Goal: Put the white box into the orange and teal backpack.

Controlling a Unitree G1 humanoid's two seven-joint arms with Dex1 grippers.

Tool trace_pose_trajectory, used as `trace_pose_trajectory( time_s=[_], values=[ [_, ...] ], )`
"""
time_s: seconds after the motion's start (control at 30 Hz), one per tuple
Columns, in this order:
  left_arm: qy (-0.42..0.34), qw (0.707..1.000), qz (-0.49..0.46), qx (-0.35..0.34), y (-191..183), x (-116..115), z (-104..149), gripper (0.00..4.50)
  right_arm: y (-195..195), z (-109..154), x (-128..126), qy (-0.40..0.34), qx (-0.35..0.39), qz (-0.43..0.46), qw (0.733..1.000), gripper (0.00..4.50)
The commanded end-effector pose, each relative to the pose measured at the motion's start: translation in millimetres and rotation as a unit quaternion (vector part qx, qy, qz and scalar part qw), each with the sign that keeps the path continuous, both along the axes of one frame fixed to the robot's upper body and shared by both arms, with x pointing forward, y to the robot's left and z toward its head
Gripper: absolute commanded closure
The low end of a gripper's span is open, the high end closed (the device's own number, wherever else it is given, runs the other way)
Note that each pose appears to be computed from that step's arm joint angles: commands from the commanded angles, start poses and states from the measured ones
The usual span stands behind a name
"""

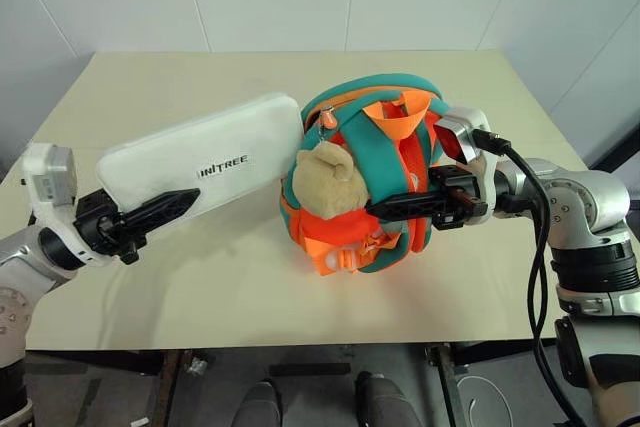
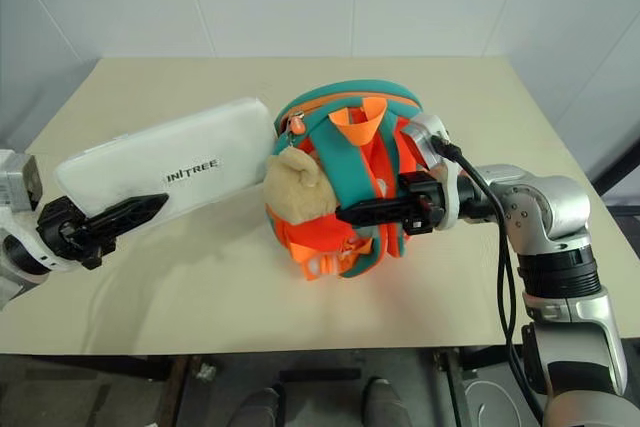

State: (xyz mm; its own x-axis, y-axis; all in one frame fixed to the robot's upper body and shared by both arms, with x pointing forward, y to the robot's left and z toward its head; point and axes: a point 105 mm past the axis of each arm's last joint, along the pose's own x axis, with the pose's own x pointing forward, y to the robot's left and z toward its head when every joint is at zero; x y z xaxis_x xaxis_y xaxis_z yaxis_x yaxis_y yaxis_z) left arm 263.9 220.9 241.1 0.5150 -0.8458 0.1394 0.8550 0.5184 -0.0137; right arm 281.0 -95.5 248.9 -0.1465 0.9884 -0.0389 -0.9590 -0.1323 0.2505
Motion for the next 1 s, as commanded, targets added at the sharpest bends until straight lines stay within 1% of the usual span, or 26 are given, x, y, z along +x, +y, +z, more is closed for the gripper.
trace_pose_trajectory(
  time_s=[0.03,0.1,0.17,0.2,0.3,0.37,0.47,0.5,0.57,0.6,0.7,0.83,0.87,0.9,1.0],
  values=[
    [-0.031,0.997,-0.005,0.071,-5.3,5.0,3.5,3.16,-3.6,9.9,-4.7,-0.017,0.012,0.004,1.0,4.48],
    [-0.012,0.992,-0.021,0.128,-18.4,13.2,-3.2,3.16,-3.1,9.9,-4.2,-0.017,0.013,0.005,1.0,4.48],
    [0.011,0.987,-0.024,0.156,-32.8,26.2,-3.7,3.16,-1.8,9.9,-3.5,-0.017,0.013,0.006,1.0,4.48],
    [0.008,0.986,-0.028,0.166,-41.0,30.8,-1.9,3.16,-1.3,9.6,-3.8,-0.016,0.013,0.008,1.0,4.48],
    [-0.002,0.972,-0.067,0.227,-65.5,40.3,-3.7,3.16,-1.5,4.2,-7.1,-0.01,-0.003,0.021,1.0,4.48],
    [-0.014,0.971,-0.091,0.22,-80.9,47.6,5.0,3.16,-1.2,3.7,-7.5,-0.009,-0.003,0.024,1.0,4.48],
    [-0.016,0.97,-0.128,0.207,-114.0,62.2,13.7,3.16,1.7,2.8,-7.9,-0.01,-0.001,0.028,1.0,4.48],
    [-0.02,0.969,-0.14,0.204,-123.1,64.2,14.8,3.16,2.7,2.3,-7.9,-0.01,-0.001,0.028,1.0,4.48],
    [-0.017,0.959,-0.188,0.21,-142.0,60.1,9.7,3.16,4.7,1.7,-8.2,-0.011,0.0,0.029,1.0,4.48],
    [-0.019,0.956,-0.201,0.212,-147.7,59.3,8.4,3.16,5.3,1.6,-8.3,-0.012,0.001,0.029,1.0,4.48],
    [-0.03,0.961,-0.19,0.198,-160.3,69.3,8.2,3.16,7.7,1.5,-8.9,-0.014,0.003,0.03,0.999,4.48],
    [-0.033,0.96,-0.178,0.213,-157.2,71.1,-0.4,3.16,10.3,2.0,-10.5,-0.017,0.006,0.03,0.999,4.48],
    [-0.034,0.961,-0.172,0.214,-154.3,71.5,-0.5,2.45,10.4,2.7,-10.7,-0.016,0.009,0.029,0.999,4.48],
    [-0.029,0.961,-0.169,0.216,-150.9,70.9,-1.2,2.26,10.6,3.4,-10.9,-0.015,0.012,0.029,0.999,4.48],
    [-0.044,0.967,-0.139,0.207,-138.2,71.8,6.7,1.34,11.7,4.2,-10.9,-0.015,0.014,0.027,0.999,4.48]
  ],
)
